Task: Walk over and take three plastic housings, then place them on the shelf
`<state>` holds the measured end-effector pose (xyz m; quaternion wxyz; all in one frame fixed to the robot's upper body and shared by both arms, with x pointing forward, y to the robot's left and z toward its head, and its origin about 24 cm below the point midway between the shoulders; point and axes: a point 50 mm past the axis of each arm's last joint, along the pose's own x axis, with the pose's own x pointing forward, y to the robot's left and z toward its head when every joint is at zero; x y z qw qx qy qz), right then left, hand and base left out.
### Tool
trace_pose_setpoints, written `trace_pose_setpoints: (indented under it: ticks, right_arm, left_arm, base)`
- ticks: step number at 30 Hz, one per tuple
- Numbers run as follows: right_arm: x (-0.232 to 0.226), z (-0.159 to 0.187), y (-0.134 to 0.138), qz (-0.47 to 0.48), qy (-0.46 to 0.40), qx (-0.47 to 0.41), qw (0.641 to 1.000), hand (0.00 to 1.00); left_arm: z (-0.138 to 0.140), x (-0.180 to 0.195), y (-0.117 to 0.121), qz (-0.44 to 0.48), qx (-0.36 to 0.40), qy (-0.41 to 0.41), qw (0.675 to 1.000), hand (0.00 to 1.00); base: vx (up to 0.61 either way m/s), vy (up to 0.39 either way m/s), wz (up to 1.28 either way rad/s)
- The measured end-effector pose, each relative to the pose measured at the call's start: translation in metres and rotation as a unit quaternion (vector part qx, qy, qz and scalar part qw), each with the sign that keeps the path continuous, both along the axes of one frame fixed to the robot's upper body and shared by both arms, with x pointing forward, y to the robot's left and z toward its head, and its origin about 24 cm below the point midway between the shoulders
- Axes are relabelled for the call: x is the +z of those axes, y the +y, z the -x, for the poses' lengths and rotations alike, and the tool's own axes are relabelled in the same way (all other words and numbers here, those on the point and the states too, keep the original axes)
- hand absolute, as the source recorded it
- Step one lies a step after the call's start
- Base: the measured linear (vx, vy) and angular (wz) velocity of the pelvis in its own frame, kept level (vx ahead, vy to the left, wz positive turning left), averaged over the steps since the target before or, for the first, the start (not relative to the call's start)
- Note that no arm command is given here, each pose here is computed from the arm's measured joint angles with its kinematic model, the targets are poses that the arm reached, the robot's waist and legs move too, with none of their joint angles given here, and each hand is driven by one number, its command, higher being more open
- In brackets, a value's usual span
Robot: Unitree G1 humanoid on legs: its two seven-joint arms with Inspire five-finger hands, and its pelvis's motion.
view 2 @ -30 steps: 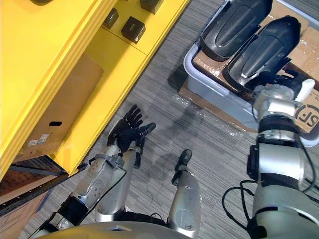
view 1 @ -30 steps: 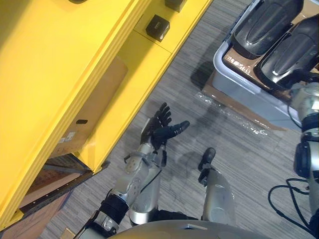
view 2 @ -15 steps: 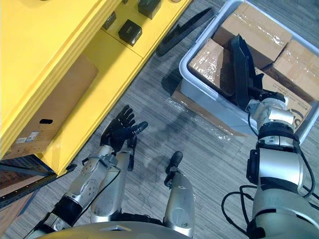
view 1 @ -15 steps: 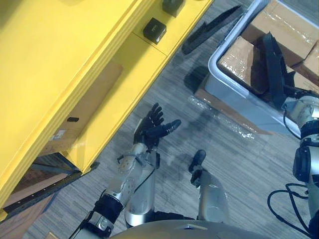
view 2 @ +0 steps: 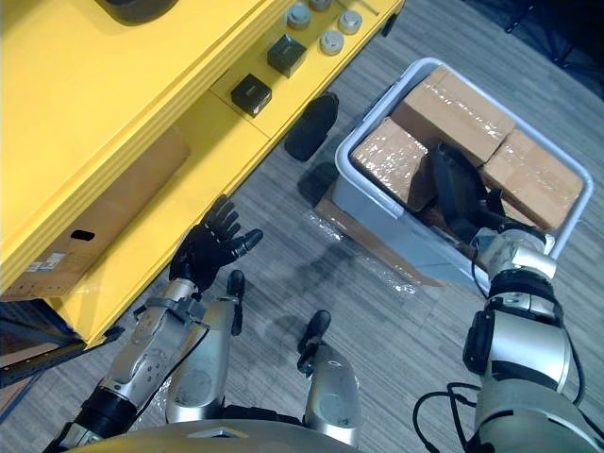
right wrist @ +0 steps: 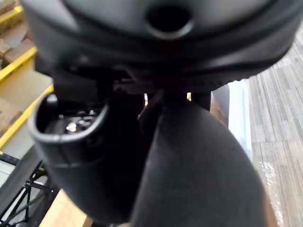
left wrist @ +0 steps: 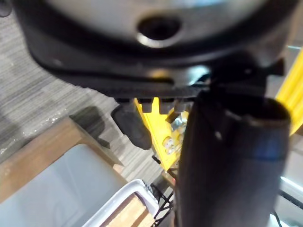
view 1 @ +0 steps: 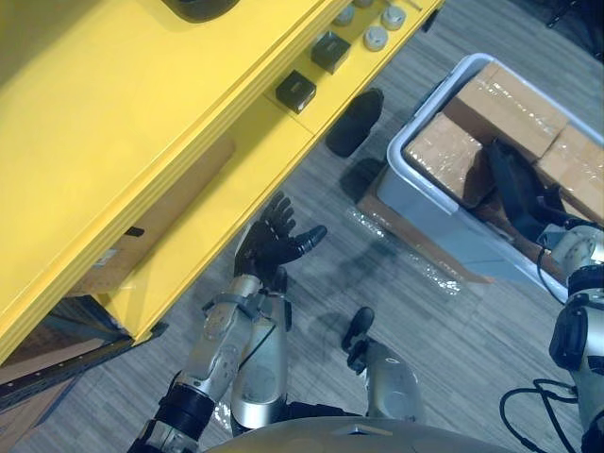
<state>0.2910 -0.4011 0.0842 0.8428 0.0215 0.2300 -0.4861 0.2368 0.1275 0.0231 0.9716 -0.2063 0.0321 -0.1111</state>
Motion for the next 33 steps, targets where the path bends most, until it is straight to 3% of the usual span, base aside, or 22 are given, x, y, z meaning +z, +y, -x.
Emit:
trace_pose_setpoints:
  ticks: [4, 9, 11, 14, 20, 33]
  right_arm:
    - [-0.005, 0.008, 0.004, 0.072, -0.020, -0.020, 0.997, 0.00]
    - [-0.014, 0.018, 0.038, 0.147, -0.056, -0.009, 0.988, 0.00]
    - [-0.028, 0.026, 0.059, 0.164, -0.049, 0.008, 0.985, 0.00]
    - [-0.049, 0.039, 0.069, 0.175, -0.012, 0.024, 0.984, 0.00]
    - [-0.070, 0.057, 0.072, 0.178, 0.034, 0.030, 0.983, 0.00]
    - [-0.077, 0.063, 0.071, 0.180, 0.050, 0.052, 0.981, 0.00]
  left_arm:
    - [0.015, 0.000, 0.007, -0.002, 0.002, 0.002, 1.000, 1.00]
    - [0.019, 0.010, 0.023, -0.003, 0.020, -0.013, 1.000, 1.00]
    - [0.018, 0.010, 0.025, -0.020, 0.023, -0.012, 0.999, 1.00]
    - [0.018, 0.009, 0.021, -0.014, 0.016, -0.005, 1.000, 1.00]
    - [0.023, 0.006, 0.015, -0.037, -0.008, 0.002, 0.999, 1.00]
    - [0.032, -0.004, 0.015, -0.039, -0.026, 0.029, 0.999, 1.00]
  base:
    - [0.07, -0.013, -0.05]
    - [0.12, -0.018, -0.17]
    - [0.14, -0.038, -0.26]
    - [0.13, -0.017, -0.22]
    - [0.01, 0.003, -0.14]
    - [-0.02, -0.002, 0.04]
